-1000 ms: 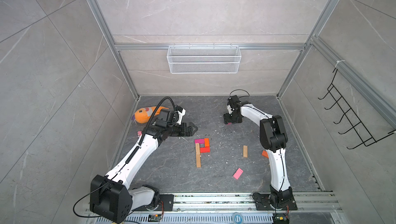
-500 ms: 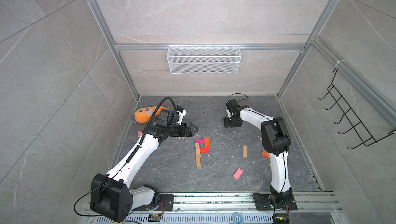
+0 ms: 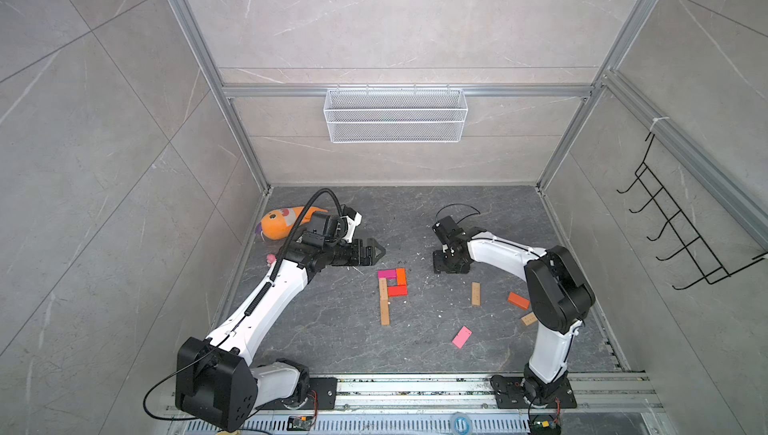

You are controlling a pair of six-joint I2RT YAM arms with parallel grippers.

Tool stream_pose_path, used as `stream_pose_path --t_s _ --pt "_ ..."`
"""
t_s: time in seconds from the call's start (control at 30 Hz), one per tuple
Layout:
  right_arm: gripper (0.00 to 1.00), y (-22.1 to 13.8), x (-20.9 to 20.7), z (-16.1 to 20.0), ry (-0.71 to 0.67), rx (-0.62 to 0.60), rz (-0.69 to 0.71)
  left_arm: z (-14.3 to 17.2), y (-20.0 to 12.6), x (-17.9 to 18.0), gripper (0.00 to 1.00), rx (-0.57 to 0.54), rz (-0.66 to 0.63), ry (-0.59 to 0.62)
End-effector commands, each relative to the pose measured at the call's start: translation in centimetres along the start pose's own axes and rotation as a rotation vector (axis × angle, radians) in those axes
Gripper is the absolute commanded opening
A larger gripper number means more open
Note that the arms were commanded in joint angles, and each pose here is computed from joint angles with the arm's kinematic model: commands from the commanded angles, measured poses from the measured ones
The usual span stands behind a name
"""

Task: Assemble the letter p with building blocks
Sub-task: Pick up the building block from the center of the board, then place the building block at the center of the board.

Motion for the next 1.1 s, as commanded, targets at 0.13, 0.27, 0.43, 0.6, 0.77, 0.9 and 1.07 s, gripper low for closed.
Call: stream_pose_path --t_s 0.13,0.27,0.43,0.6,0.77,0.9,1.07 --pt "0.57 -1.1 1.3 1.5 0.140 -0.075 0.001 0.8 -1.2 -3.9 0.99 0.032 0.141 0.079" --pt "0.57 -0.9 2.5 1.8 0.138 -0.082 -0.016 2.4 -1.4 -4.3 1.00 0.063 0.160 0.084" --pt "0.57 -0.3 4.1 1.4 0.088 -0.078 -0.053 4.9 -1.9 -3.6 0.99 0.110 0.176 0.064" --pt "0.57 0.4 4.1 1.3 0.069 -0.063 -0.025 7.1 -1.9 -2.5 0.99 0.155 0.176 0.044" --pt "0.58 1.2 4.2 1.0 0.036 -0.056 -0.006 7.0 -2.0 -2.4 0.99 0.153 0.159 0.056" --pt "0.58 1.6 4.1 1.0 0.018 -0.052 0.009 7.1 -1.9 -2.3 0.99 0.159 0.153 0.052" --pt "0.59 2.1 4.1 1.3 0.013 -0.039 0.011 7.2 -1.8 -2.1 1.00 0.162 0.149 0.050"
Point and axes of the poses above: each gripper's point midway between its finger pads, its own y axis out along the fingers, its own x axis along the line the jaws close on, z = x × y, the point moved 4 cm from there along -y, back along the fingers, and after that the axes turned 8 degrees about -y, right-handed, at the moved point
